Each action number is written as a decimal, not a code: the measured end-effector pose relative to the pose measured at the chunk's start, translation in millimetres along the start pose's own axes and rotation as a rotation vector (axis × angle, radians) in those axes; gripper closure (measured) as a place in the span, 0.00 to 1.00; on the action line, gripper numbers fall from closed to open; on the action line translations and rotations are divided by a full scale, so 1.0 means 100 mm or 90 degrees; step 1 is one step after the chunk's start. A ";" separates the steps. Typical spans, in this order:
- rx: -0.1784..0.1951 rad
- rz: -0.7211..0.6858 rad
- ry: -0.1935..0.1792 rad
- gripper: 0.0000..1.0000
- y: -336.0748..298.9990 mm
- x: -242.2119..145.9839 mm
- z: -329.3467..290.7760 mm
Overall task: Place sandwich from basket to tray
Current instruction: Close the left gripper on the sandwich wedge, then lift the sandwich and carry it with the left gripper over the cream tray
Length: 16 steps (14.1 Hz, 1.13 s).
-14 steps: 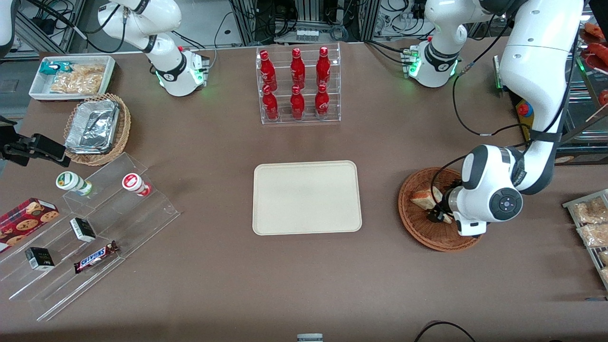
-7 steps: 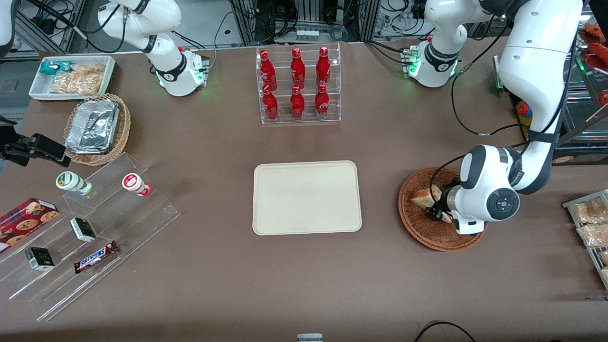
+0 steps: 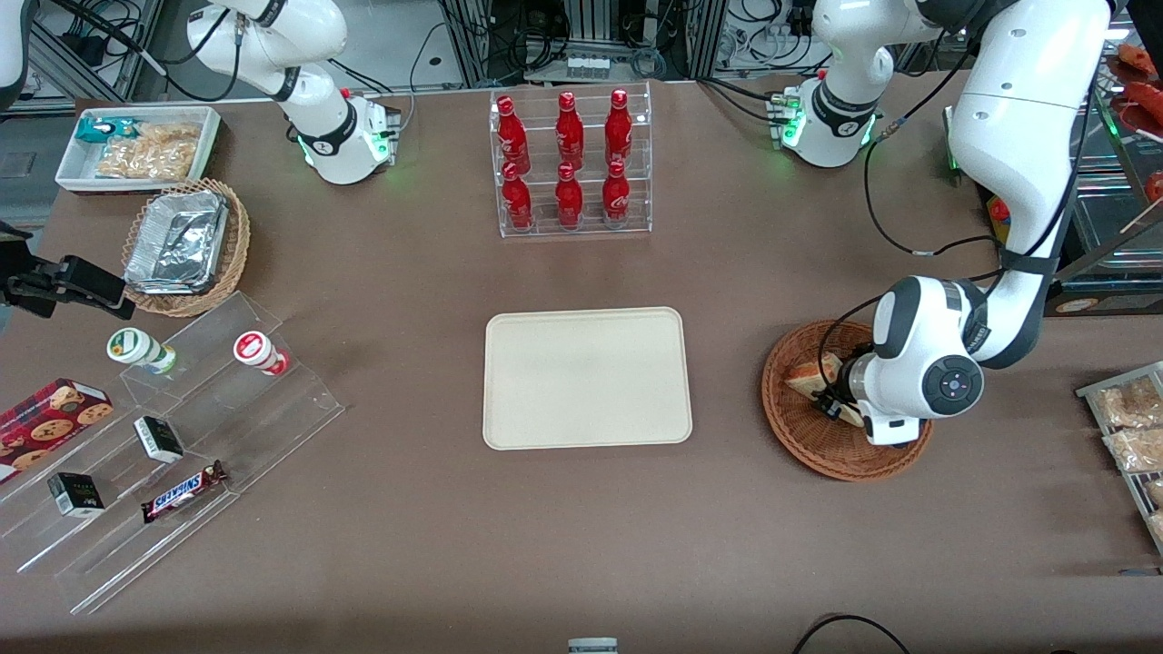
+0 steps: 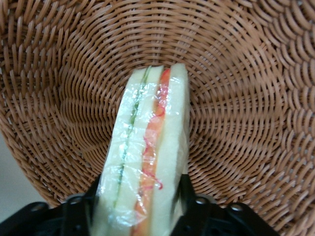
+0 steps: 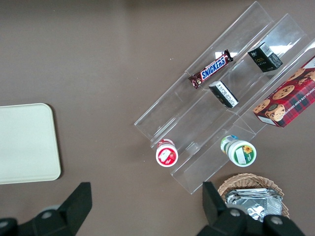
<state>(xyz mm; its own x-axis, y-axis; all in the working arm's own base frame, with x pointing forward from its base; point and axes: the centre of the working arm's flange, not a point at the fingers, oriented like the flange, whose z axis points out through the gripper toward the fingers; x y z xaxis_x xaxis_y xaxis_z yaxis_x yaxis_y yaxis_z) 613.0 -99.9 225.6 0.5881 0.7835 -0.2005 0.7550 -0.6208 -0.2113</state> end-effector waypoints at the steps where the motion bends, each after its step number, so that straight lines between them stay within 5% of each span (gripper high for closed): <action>1: -0.004 0.001 0.002 0.49 0.01 0.00 -0.03; 3: -0.015 0.015 0.010 0.65 0.05 -0.02 -0.14; 8: -0.032 0.110 0.037 0.73 0.13 -0.26 -0.77; 10: -0.038 0.144 0.052 0.81 0.30 -0.57 -1.07; 16: -0.047 0.290 0.086 0.85 0.81 -1.81 -1.30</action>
<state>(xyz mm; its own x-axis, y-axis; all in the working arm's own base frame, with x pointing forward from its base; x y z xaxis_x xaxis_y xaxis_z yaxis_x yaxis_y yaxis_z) 605.8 -288.6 369.2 0.8923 0.4323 -0.1298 0.4280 -0.9017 -0.0608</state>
